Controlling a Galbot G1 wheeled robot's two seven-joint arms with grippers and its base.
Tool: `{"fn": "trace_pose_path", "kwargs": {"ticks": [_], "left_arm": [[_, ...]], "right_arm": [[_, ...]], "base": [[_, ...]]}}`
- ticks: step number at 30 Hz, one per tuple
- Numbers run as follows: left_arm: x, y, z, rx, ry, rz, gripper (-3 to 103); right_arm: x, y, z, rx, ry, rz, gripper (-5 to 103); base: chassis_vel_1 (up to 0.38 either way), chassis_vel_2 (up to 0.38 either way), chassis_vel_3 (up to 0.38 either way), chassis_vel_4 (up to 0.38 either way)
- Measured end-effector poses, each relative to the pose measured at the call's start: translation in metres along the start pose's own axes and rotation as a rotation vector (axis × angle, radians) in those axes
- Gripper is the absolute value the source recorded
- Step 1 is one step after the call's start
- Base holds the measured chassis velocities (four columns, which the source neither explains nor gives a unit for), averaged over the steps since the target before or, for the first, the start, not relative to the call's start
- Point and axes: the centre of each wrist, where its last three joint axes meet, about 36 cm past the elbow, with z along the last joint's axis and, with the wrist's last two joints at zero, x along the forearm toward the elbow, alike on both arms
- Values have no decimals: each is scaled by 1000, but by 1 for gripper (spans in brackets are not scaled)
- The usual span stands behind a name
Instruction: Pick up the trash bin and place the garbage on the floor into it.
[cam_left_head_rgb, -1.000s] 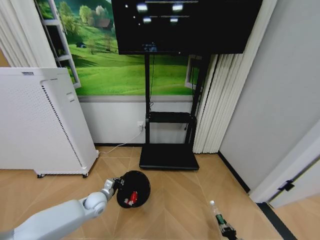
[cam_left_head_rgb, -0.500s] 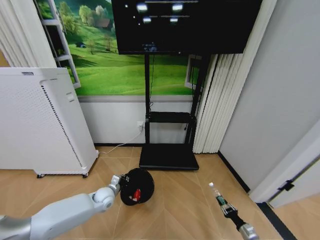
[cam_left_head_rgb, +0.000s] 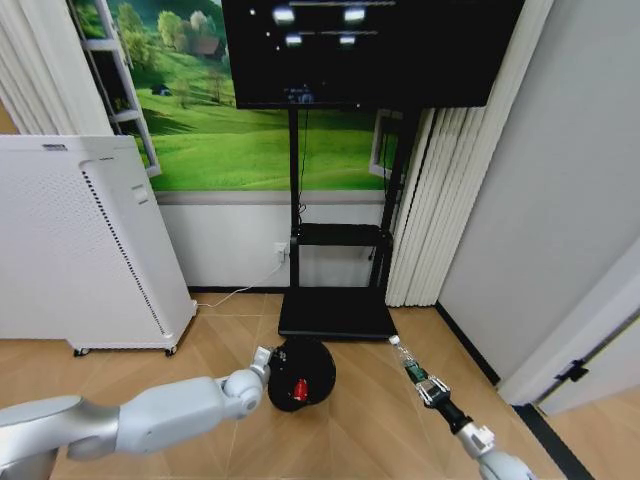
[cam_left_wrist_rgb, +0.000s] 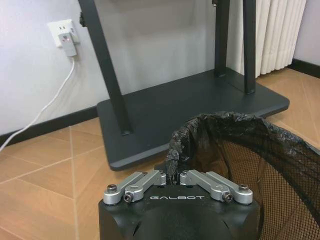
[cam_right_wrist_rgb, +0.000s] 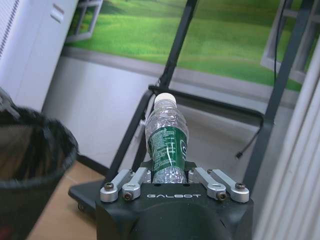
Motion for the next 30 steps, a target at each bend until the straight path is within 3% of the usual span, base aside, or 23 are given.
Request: {"fn": "trace_pose_path", "kwargs": {"ticks": [9,20,22,30], "left_arm": [[-13,-43,-17,23,-9,40,7],[-26,-71,-23,21,-13,62,7],[-30,-90,-24,21,-11,81,7],[-36,-116,-34,45,-22,109,7]], "right_arm": [[-21,31,-37,-49,-75,-37,27],[-21,55,-54,-83,-106,-68,27],[-18,63,-56,-97,-102,-82,27],[-30,66,-48,-121,-89,-52,27]], "base": [[0,0,0,0],[0,0,0,0],[0,0,0,0],[0,0,0,0]]}}
